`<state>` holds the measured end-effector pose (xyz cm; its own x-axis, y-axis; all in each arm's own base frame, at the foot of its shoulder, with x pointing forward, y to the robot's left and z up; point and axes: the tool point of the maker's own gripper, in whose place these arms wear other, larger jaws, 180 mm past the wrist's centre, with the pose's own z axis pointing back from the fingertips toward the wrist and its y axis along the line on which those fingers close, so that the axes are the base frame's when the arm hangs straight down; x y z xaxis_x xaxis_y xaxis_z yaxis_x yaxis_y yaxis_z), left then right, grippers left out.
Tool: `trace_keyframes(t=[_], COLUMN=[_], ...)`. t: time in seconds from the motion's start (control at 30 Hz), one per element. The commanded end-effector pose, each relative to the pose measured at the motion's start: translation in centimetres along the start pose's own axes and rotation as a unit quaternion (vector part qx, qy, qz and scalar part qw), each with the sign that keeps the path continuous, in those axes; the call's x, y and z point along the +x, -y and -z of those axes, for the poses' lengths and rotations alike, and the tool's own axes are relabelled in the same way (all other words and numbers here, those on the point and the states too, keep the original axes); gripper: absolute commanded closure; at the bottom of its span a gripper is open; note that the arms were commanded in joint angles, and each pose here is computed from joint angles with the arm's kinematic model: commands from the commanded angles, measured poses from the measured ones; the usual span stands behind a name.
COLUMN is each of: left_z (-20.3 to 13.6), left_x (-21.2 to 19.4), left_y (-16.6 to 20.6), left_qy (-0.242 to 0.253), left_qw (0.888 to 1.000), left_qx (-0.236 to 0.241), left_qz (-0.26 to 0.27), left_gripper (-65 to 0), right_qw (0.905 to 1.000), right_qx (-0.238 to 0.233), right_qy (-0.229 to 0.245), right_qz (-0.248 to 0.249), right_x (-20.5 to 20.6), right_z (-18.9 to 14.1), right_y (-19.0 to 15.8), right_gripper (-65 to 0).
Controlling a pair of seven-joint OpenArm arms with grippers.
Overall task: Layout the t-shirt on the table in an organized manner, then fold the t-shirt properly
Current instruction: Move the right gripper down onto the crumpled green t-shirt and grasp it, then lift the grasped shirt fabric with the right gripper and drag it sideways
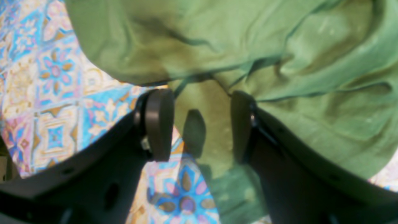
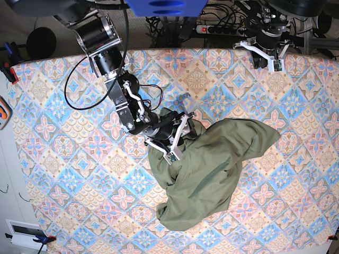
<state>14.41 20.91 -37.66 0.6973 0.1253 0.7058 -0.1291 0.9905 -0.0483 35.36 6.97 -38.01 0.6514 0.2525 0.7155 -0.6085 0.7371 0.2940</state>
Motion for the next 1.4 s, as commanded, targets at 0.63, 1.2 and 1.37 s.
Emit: trace_keyframes(t=[0.63,1.2,1.37], left_z=[-0.5,-0.5,-0.5], left_x=[0.3,0.3,0.3], left_y=[0.0,-0.1,-0.1], left_qy=[0.008,0.008,0.008], left_qw=[1.0,1.0,1.0], left_qx=[-0.001,0.0,0.001], left_qz=[0.001,0.001,0.001], left_gripper=[-12.6,-12.6,-12.6], right_qw=[0.9997,0.9974,0.997], right_qx=[-0.002,-0.016,0.002], right_qy=[0.023,0.038,0.046], right_qz=[0.008,0.059,0.063], right_x=[4.0,3.8,4.6], right_z=[2.1,2.2,2.8], right_y=[1.4,3.4,1.6], right_gripper=[-28.6,-28.5,-28.5])
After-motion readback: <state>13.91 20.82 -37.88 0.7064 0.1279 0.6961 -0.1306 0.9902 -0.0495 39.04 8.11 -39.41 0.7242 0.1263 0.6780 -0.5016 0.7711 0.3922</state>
